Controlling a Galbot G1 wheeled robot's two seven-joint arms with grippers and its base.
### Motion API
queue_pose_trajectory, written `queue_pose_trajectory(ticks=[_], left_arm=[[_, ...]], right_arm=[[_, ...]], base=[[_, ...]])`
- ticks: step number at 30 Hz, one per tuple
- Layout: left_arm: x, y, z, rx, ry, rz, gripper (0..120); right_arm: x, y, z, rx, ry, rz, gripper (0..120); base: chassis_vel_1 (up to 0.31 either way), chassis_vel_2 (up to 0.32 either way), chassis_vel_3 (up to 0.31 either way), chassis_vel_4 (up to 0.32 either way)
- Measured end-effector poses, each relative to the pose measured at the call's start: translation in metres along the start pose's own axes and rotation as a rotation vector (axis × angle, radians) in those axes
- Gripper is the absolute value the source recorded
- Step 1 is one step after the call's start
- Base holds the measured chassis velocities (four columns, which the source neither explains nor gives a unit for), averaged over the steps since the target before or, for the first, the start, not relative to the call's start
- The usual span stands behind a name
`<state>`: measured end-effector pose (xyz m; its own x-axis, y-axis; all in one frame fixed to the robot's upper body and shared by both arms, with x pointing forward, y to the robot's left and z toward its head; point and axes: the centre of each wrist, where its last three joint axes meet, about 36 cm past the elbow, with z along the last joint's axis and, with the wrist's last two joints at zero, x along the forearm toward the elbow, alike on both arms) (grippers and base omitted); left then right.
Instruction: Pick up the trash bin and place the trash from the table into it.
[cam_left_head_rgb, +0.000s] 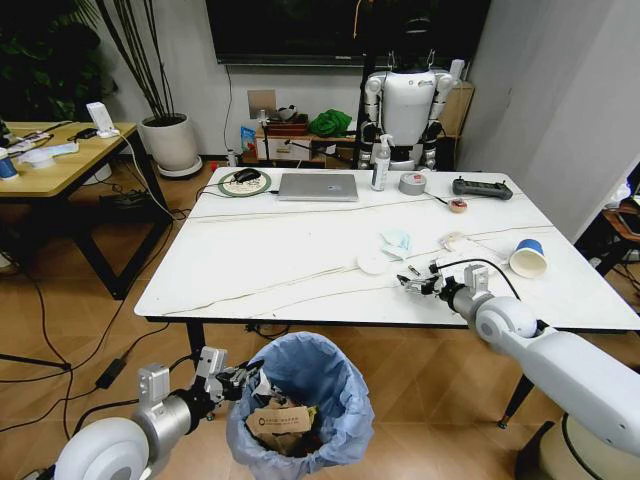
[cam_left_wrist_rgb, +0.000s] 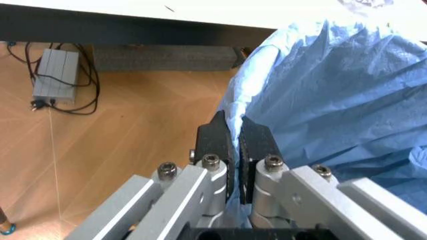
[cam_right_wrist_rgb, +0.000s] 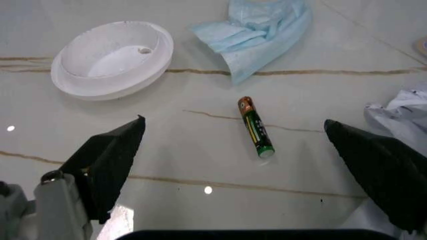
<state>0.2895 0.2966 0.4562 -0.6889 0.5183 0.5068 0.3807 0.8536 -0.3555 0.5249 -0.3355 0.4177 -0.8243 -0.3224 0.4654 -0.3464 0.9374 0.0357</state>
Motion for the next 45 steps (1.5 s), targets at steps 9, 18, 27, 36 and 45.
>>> queue_pose_trajectory(ticks=[9, 18, 27, 36, 45], left_arm=[[0.001, -0.003, 0.0, 0.001, -0.005, 0.004, 0], [0.002, -0.004, -0.002, 0.0, -0.01, 0.006, 0], [0.001, -0.003, -0.002, -0.001, -0.013, 0.004, 0], [0.0, -0.002, -0.002, 0.005, -0.018, 0.001, 0], [-0.001, -0.003, -0.001, 0.009, -0.017, 0.004, 0]], right_arm=[[-0.01, 0.001, -0.002, 0.003, 0.029, -0.012, 82], [-0.007, -0.007, 0.0, 0.024, 0.041, 0.005, 49], [-0.006, -0.009, 0.0, 0.027, 0.045, 0.008, 15], [-0.005, -0.007, 0.001, 0.03, 0.046, 0.004, 0], [0.021, 0.012, -0.04, 0.04, -0.101, -0.11, 0]], base=[[0.0, 0.0, 0.0, 0.0], [0.0, 0.0, 0.0, 0.0], [0.0, 0.0, 0.0, 0.0], [0.0, 0.0, 0.0, 0.0], [0.0, 0.0, 0.0, 0.0]])
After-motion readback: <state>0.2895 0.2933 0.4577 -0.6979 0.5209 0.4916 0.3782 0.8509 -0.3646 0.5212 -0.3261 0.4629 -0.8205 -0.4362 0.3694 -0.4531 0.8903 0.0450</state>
